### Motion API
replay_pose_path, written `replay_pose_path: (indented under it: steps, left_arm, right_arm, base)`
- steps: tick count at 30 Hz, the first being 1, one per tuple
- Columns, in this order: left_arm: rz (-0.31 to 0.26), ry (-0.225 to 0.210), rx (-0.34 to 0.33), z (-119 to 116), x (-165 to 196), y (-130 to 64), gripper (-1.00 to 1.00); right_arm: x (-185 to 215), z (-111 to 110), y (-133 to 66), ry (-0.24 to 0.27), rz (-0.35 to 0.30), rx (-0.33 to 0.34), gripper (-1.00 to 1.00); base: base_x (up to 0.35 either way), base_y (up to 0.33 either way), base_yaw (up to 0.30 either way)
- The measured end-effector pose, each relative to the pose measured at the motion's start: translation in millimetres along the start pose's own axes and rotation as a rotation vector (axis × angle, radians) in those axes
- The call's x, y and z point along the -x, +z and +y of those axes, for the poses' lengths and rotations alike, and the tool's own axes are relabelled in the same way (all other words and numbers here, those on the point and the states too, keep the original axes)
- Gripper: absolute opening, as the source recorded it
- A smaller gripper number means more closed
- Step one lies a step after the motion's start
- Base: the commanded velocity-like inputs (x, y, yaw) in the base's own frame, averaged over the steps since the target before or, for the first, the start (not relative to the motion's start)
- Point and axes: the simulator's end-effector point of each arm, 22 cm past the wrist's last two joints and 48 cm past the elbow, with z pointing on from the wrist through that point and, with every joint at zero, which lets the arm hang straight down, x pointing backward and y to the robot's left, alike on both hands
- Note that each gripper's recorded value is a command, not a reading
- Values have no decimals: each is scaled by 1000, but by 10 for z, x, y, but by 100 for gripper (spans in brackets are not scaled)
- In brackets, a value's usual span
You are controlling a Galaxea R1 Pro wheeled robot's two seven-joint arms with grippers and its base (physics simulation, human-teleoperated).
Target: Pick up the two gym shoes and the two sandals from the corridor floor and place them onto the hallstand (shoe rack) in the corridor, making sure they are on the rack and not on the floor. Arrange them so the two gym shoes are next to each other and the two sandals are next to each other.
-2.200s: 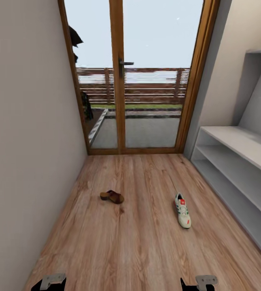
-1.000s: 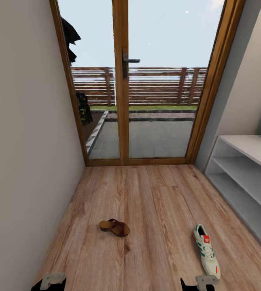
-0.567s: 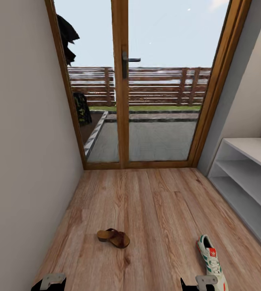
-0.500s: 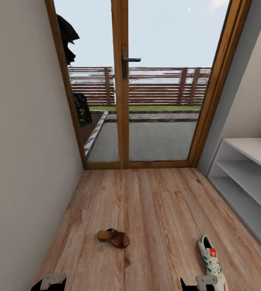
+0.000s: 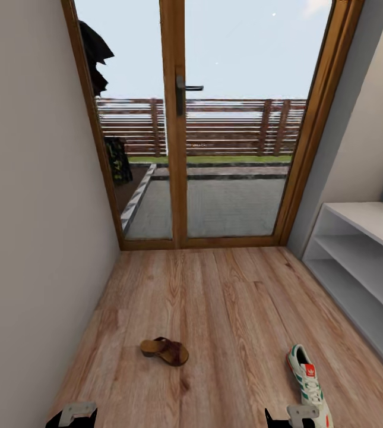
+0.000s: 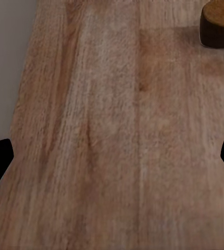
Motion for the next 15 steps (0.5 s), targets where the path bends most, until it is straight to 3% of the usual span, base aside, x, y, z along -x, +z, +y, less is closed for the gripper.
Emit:
replay_pose_path:
  steps: [15]
  left_arm:
    - [-5,-1,0,0,26,-3,100]
  right_arm:
    - [23,-3,-3,1,-5,-1,100]
  base:
    - [0,0,-227]
